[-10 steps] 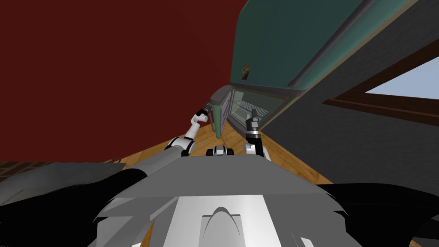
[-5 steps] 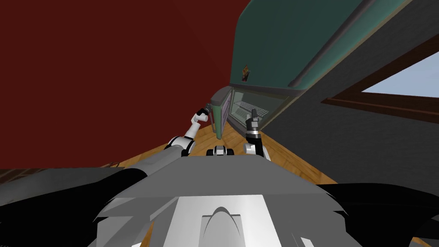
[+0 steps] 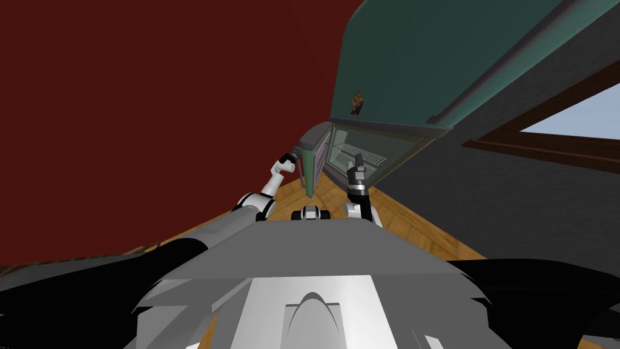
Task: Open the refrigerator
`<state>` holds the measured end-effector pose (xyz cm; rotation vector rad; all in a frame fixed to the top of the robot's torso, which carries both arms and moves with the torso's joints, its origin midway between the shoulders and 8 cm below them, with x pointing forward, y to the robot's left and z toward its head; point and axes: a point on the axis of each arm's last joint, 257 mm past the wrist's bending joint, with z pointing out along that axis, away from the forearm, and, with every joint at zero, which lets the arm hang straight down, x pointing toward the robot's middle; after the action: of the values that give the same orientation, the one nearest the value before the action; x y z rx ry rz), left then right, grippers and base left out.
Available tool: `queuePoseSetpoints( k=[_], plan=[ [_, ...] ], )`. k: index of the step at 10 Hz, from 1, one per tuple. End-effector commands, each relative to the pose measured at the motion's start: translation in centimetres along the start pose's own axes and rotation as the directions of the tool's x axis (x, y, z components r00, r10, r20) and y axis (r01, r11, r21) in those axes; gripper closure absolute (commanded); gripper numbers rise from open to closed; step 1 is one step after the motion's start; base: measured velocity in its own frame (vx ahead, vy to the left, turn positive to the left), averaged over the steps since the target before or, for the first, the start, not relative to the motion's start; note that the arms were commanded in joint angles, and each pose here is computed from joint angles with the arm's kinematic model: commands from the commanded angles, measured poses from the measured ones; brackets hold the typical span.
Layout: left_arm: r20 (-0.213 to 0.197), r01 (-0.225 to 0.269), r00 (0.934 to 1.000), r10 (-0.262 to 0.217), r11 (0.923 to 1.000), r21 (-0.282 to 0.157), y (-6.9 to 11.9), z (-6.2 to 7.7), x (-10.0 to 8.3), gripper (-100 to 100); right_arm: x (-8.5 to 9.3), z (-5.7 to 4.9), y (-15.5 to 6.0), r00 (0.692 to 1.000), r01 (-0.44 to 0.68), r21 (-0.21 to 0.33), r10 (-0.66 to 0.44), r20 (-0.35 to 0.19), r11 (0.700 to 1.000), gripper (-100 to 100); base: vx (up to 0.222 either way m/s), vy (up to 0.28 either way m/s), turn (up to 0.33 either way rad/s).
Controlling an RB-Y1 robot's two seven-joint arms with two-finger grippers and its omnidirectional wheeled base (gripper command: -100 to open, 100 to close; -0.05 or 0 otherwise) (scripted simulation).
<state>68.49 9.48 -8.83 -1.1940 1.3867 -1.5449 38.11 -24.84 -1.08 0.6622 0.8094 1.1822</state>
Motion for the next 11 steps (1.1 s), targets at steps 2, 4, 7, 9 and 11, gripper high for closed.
queuePoseSetpoints(
  k=[2,4,7,9,11],
  plan=[
    [-0.038,0.006,0.9993,-0.006,0.9999,-0.01,0.4,0.0,1.9,100,0.0,0.0,0.0,1.0,0.0,0.0,0.0,0.0,1.0,0,0.081,0.318,-0.107],
    [-0.045,0.004,0.999,-0.004,1.0,-0.007,0.1,0.0,2.4,100,0.0,0.0,0.0,1.0,0.0,0.0,0.0,0.0,1.0,0,0.105,0.22,-0.062],
    [-0.077,0.002,0.997,-0.003,1.0,-0.007,0.1,-0.1,4.0,100,0.0,0.0,0.0,1.0,0.0,0.0,0.0,0.0,1.0,0,0.104,0.225,-0.085],
    [-0.08,0.001,0.9968,-0.002,1.0,-0.008,-1.5,0.1,4.1,-100,0.0,0.0,0.0,1.0,-0.001,0.0,0.001,0.0,1.0,0,0.02,0.033,0.054],
    [-0.089,0.001,0.996,-0.002,1.0,-0.01,-3.1,0.3,4.5,-100,0.0,0.0,0.0,1.0,-0.001,0.0,0.001,0.0,1.0,0,-0.014,-0.05,0.035]
  ],
)
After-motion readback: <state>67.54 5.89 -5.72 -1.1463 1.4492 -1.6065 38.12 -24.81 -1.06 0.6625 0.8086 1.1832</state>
